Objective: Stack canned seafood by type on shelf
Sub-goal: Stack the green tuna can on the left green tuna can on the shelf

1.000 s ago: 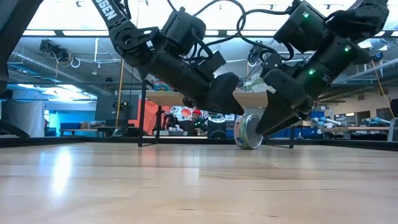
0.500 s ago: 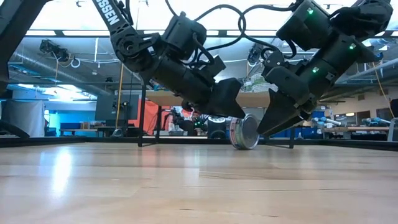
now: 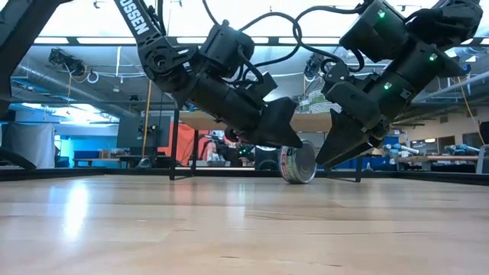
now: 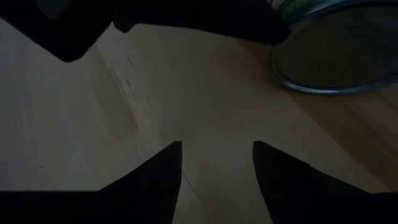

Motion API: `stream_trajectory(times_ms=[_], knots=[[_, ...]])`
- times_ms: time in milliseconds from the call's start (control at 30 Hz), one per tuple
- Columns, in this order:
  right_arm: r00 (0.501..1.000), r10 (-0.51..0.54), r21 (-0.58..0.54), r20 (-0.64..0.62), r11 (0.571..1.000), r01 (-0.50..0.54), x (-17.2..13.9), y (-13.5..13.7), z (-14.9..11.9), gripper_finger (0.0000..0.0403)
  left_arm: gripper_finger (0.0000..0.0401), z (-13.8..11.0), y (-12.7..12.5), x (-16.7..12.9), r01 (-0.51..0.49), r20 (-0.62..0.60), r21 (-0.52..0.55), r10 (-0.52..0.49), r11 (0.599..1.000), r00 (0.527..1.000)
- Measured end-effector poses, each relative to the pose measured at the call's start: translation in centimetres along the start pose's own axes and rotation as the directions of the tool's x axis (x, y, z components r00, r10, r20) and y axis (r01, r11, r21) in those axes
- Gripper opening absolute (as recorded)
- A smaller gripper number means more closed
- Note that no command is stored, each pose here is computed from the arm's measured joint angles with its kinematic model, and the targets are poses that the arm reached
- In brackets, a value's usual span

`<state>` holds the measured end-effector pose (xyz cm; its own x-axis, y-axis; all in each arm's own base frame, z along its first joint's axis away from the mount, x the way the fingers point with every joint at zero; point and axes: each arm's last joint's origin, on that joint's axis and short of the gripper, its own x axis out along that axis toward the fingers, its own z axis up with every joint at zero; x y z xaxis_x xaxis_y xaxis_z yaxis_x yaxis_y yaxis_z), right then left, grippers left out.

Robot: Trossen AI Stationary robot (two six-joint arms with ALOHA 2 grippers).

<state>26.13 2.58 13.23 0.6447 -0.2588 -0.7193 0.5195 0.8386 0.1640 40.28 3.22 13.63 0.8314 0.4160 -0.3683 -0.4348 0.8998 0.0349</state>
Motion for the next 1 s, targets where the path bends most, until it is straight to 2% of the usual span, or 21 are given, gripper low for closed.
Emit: stream_trajectory(times_ms=[200, 333, 433, 733, 833, 1000], knots=[[1.000, 0.002, -0.001, 0.002, 1.000, -0.002, 0.0, 0.0, 0.0, 0.0207, 0.0308, -0.2, 0.3, 0.5, -0.008, 0.003, -0.005, 0.008, 1.000, 1.000], [1.000, 0.003, -0.002, 0.002, 1.000, -0.003, 0.0, 0.0, 0.0, 0.0207, 0.0285, -0.7, 0.6, 1.4, -0.026, -0.024, -0.003, 0.026, 1.000, 0.999], [1.000, 0.005, -0.003, 0.001, 1.000, -0.005, 0.0, 0.1, 0.0, 0.0206, 0.0249, -0.7, 0.6, 1.6, -0.032, -0.046, 0.005, 0.032, 0.999, 0.998], [1.000, 0.012, -0.015, 0.002, 1.000, -0.012, -0.1, 0.3, -0.1, 0.0206, 0.0103, -0.7, 0.3, 1.5, -0.023, -0.044, 0.091, 0.028, 0.996, 0.999], [1.000, 0.023, -0.020, -0.003, 1.000, -0.024, -0.2, 0.6, -0.4, 0.0206, 0.0078, -0.5, -0.3, 1.1, -0.010, -0.039, 0.133, 0.015, 0.991, 0.999], [0.997, 0.070, -0.053, -0.021, 0.996, -0.071, -0.9, 1.7, -1.2, 0.0206, 0.0038, 1.5, -1.6, -0.7, 0.018, 0.002, 0.213, -0.018, 0.977, 1.000]])
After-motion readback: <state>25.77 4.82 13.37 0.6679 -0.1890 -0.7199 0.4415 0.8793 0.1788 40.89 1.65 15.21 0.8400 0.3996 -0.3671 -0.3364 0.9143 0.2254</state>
